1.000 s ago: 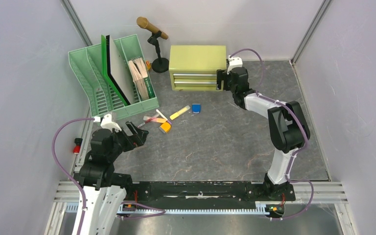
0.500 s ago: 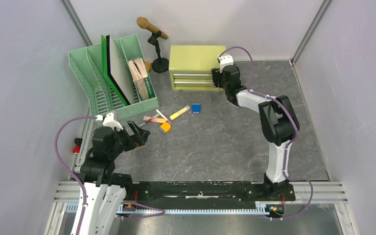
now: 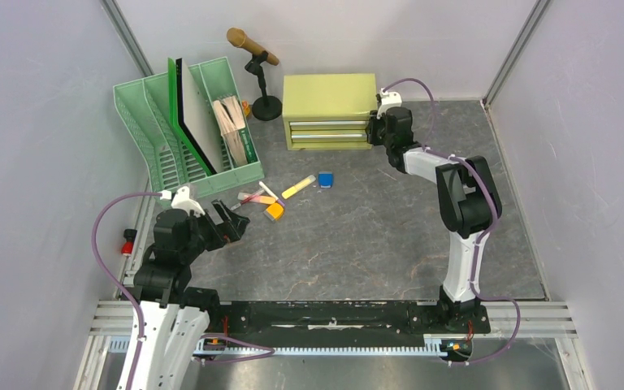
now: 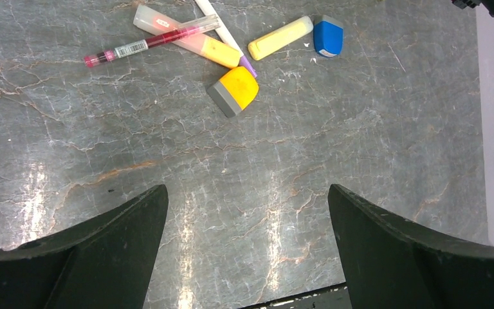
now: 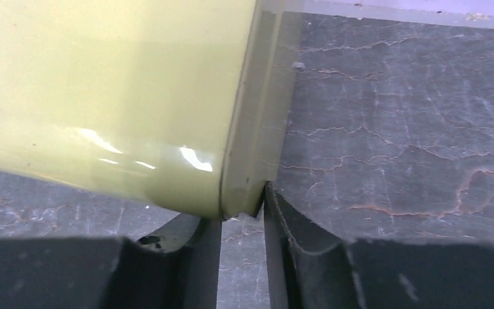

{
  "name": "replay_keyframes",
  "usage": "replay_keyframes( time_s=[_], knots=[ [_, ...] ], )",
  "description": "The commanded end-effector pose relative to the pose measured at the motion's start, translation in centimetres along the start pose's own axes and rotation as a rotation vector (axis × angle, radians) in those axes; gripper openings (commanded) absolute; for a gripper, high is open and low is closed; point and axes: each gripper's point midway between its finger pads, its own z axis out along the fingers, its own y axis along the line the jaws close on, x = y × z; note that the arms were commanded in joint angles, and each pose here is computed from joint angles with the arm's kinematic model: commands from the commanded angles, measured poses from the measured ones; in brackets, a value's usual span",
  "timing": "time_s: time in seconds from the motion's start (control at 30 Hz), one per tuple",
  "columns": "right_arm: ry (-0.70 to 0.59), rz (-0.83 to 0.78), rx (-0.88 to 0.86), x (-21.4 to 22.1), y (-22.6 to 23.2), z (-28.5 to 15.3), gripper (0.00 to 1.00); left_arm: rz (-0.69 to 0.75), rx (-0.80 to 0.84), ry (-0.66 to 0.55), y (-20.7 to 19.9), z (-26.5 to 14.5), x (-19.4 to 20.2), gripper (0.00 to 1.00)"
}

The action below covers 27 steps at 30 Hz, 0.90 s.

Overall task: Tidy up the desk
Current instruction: Move the storage box to the center of the board.

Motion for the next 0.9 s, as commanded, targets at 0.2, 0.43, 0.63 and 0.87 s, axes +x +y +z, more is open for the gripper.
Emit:
replay_keyframes(
  time_s=[0.2,0.43,0.63,0.87],
  knots=[
    [-0.157,-0.058,0.021,-5.5,-1.0,-1.8,0.00,0.020,0.035,-0.036,-1.0,-0.4,-1.3,1.00],
    [-0.163,-0.041,0.011,-5.4,-1.4,-5.4,0.00,0.018,0.034,-0.040,-0.9,-0.4,-1.4,1.00],
    [-0.155,-0.012,-0.053,-4.9,-1.5,-8.1,0.00,0.019,0.039,-0.038,-1.1,-0.4,-1.4,1.00],
    [-0.130,0.012,-0.039,-3.8,-2.6,-10.1,0.43,0.021,0.047,-0.036,-1.2,-0.5,-1.3,1.00]
  ],
)
